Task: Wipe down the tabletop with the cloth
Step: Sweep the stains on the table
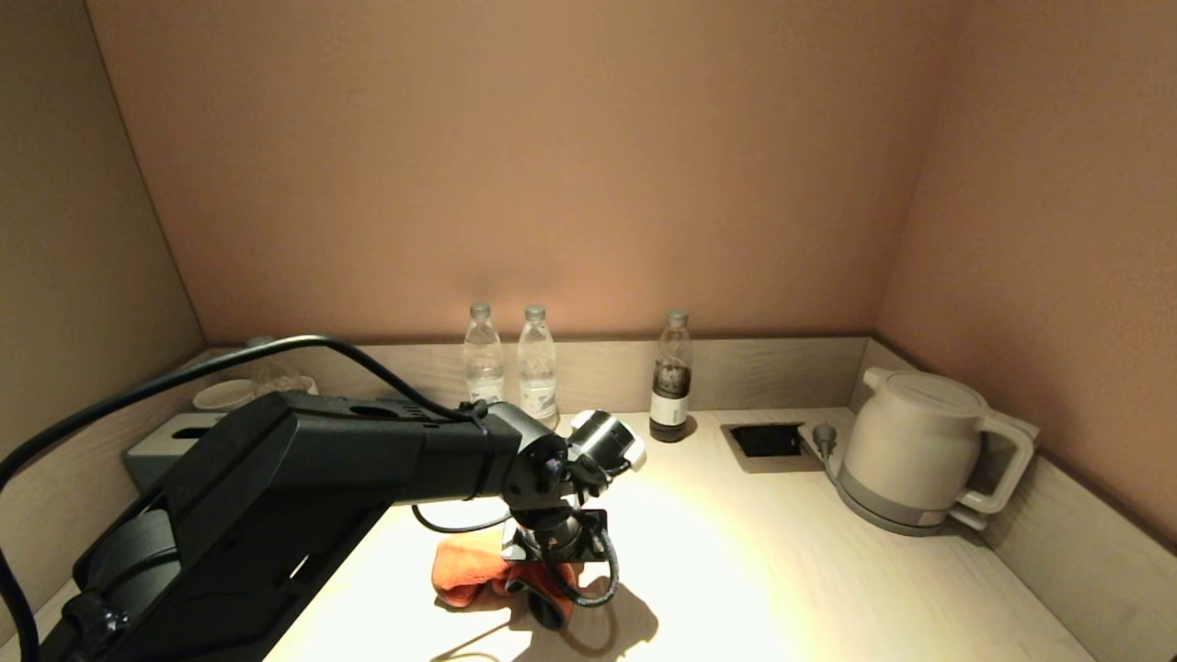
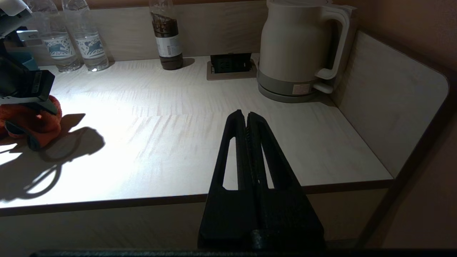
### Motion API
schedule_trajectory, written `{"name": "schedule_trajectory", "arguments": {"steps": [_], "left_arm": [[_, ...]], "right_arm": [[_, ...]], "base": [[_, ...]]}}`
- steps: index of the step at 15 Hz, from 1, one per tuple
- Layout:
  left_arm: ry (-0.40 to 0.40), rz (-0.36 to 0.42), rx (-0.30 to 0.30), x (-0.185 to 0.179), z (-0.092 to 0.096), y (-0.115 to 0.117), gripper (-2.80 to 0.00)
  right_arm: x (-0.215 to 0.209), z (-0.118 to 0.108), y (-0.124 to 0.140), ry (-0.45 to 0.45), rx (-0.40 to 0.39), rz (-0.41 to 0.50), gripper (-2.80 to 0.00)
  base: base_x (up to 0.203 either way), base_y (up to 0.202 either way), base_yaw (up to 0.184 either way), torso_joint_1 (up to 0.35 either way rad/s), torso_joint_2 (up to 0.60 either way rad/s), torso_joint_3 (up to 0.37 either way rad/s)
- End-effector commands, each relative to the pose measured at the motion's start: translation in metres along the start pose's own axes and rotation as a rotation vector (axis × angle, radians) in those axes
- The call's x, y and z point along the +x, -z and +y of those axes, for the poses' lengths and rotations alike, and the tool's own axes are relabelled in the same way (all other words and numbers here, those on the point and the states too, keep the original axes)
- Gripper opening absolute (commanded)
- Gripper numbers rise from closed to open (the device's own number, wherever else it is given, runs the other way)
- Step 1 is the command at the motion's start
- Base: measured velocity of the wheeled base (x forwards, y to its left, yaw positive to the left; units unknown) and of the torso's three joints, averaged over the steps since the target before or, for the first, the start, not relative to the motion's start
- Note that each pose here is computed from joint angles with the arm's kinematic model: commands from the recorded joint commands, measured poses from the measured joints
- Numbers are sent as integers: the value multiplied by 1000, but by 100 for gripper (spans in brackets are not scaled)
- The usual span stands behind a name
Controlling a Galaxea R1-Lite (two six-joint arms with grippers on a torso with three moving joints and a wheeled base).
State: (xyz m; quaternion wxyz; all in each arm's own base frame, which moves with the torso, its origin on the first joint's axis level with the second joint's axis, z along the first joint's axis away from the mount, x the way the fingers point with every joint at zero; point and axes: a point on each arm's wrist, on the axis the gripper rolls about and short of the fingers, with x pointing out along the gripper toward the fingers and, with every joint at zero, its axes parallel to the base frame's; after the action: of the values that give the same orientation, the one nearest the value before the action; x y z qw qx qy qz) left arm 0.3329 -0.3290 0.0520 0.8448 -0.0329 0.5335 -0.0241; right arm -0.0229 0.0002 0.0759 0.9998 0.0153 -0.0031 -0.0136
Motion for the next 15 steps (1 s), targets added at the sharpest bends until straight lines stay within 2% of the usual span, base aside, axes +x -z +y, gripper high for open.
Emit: {"name": "schedule_trajectory", "arguments": {"steps": [1,6,9,15], "left_arm": [[-3,-11,-10,10,2,-3,-280],[21,-64,-21,19,4,-12,-280],[-26,-113,-9,30,5,-13,-280],[-32,-128,-12,28,10,-19,-280]], "right_arm": [[0,0,0,0,0,1,-280],[0,0,0,0,0,1,-280],[0,0,0,-1,0,1,-280],[0,0,0,0,0,1,-280]], "base": [[0,0,0,0,0,0],[0,0,0,0,0,0],[0,0,0,0,0,0],[0,0,0,0,0,0]]}}
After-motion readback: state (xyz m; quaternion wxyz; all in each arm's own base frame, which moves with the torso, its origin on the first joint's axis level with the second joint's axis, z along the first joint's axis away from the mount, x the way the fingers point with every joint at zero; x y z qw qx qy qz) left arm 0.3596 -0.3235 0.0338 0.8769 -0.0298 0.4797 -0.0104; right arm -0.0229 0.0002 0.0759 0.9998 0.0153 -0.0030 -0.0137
